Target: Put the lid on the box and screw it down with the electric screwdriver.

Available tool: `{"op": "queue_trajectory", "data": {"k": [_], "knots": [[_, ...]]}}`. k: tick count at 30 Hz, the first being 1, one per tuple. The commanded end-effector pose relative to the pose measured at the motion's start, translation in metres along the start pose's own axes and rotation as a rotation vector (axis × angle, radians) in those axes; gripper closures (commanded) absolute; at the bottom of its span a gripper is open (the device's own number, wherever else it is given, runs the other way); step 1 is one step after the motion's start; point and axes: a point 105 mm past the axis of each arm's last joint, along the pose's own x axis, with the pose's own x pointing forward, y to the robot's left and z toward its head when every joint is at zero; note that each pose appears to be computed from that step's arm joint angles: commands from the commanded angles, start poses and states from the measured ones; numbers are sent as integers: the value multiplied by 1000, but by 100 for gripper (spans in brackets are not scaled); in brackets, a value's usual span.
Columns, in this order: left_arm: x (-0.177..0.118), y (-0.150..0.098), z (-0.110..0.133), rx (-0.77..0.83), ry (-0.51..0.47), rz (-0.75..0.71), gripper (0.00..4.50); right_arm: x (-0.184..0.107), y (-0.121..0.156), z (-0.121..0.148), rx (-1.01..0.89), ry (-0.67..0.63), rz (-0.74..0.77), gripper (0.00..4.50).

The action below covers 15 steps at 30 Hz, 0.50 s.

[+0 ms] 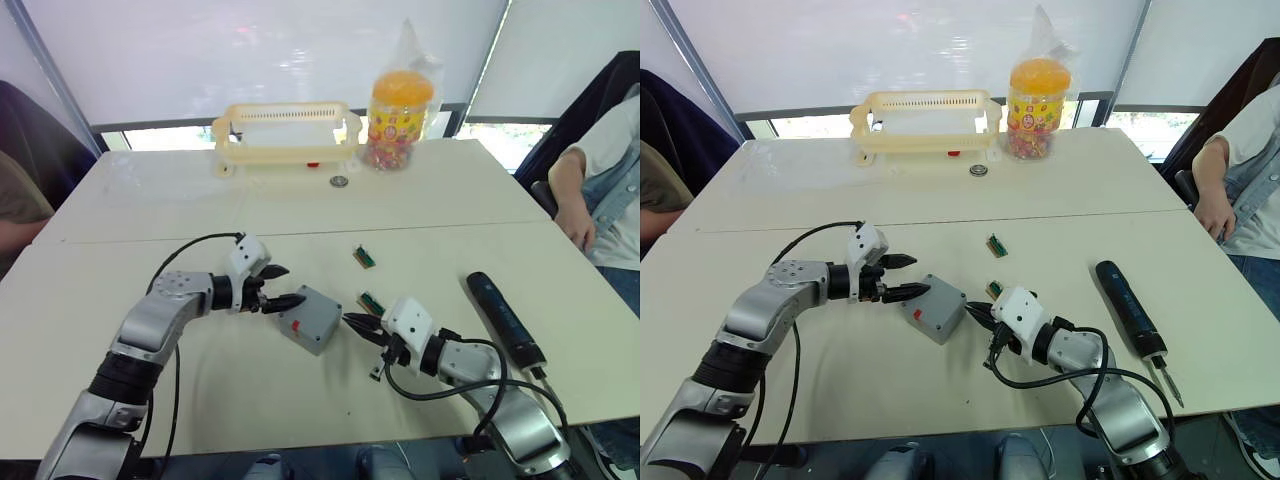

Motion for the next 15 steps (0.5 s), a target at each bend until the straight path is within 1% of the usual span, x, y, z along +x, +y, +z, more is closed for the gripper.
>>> {"op": "queue_trajectory", "data": {"k": [1,4,7,9,13,15], "knots": [[1,1,-5,24,43,17,63,-2,0,12,-25,-44,-8,443],[-2,-3,5,-21,-14,-4,63,-3,-1,11,-21,-41,-9,443],[-9,-4,20,-104,-97,-18,63,-4,-1,12,0,-47,-8,443],[-17,-2,26,-139,-125,-5,63,-6,-2,13,18,-52,-15,443],[-41,9,31,-194,-155,78,63,-13,-5,15,102,-46,-32,443],[-55,15,22,-212,-127,130,63,-18,0,14,120,-26,-10,443]]}}
